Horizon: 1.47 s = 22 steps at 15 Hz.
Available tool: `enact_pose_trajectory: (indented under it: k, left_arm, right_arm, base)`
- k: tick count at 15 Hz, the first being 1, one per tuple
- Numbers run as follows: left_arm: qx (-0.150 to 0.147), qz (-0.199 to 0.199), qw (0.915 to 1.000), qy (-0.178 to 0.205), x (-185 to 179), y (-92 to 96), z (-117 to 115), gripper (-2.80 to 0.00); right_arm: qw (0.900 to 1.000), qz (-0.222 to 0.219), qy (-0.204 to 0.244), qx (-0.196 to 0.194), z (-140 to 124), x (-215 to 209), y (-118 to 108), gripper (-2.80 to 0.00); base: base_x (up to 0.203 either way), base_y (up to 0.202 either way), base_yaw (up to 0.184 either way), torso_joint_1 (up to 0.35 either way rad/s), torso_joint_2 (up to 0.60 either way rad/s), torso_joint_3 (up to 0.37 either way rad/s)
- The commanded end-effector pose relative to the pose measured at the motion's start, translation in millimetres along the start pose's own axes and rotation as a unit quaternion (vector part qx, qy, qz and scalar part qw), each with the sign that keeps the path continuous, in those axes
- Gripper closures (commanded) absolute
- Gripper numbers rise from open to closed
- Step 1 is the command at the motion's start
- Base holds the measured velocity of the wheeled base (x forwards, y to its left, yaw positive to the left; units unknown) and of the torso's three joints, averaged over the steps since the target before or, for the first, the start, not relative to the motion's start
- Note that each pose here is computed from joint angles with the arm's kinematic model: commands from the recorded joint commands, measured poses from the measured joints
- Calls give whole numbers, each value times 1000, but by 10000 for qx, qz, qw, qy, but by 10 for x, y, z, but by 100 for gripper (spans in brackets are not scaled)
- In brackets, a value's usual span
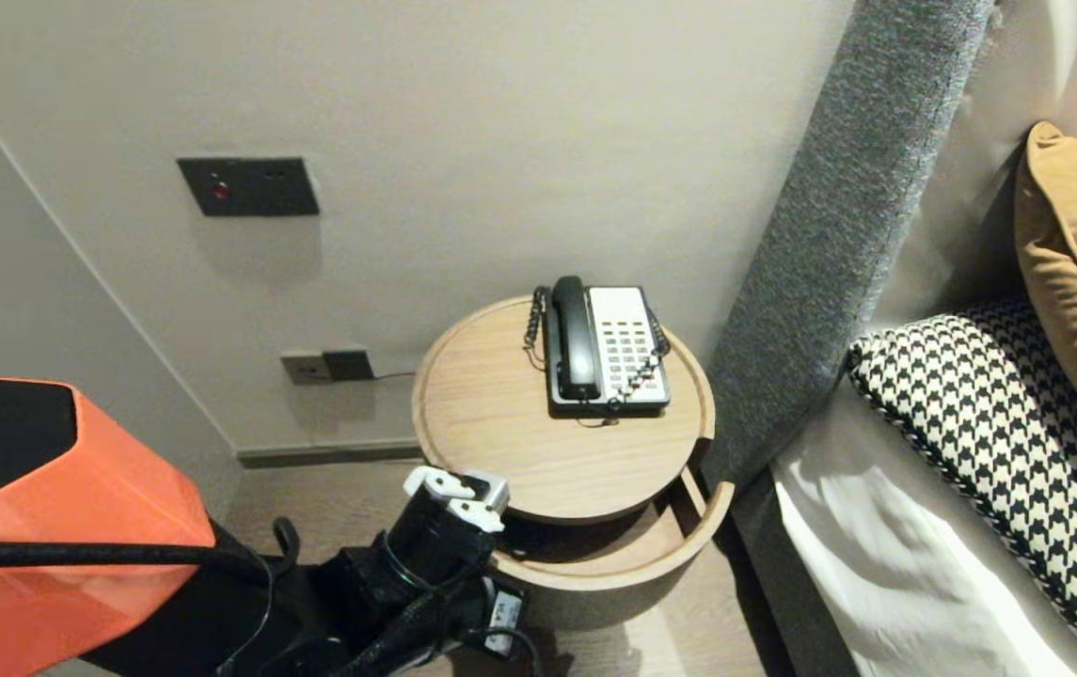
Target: Close the nightstand drawer
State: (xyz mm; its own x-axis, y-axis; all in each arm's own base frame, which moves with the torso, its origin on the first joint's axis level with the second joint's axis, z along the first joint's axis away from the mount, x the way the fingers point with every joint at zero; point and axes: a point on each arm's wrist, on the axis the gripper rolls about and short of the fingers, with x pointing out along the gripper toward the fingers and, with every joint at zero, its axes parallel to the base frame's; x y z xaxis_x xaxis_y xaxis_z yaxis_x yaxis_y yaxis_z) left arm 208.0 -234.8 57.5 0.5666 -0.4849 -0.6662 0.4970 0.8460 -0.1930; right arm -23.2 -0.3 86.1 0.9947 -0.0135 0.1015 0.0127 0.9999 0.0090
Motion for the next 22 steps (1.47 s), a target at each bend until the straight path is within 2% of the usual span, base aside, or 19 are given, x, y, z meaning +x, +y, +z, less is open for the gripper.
enact_pose_trajectory:
  k: [1, 9, 14, 17, 20, 22]
  left_arm:
    - [-62, 54, 10000, -31, 44, 39, 10, 0]
    - [-350, -51, 9971, -675, 72, 100, 177, 0]
    - [-492, 3, 9955, -811, 88, 158, 227, 0]
    - [-665, -69, 9920, -1074, 3, 131, 326, 0]
    - [-658, -212, 9888, -1324, -185, 93, 433, 0]
    - [-554, -243, 9936, -959, -225, 80, 323, 0]
  right_arm:
    - [9998, -17, 194, -3, -113, 20, -1, 0]
    - [9998, -3, 194, -3, -113, 20, -1, 0]
    - [9998, -3, 194, -3, -113, 20, -1, 0]
    - [9998, -3, 194, -3, -113, 20, -1, 0]
    - [9998, -3, 194, -3, -113, 20, -1, 0]
    - [9998, -3, 194, -3, -113, 20, -1, 0]
  base:
    - [0, 0, 0, 0, 0, 0]
    - [0, 0, 0, 0, 0, 0]
    - [0, 0, 0, 0, 0, 0]
    - [0, 0, 0, 0, 0, 0]
    - [0, 0, 0, 0, 0, 0]
    - [0, 0, 0, 0, 0, 0]
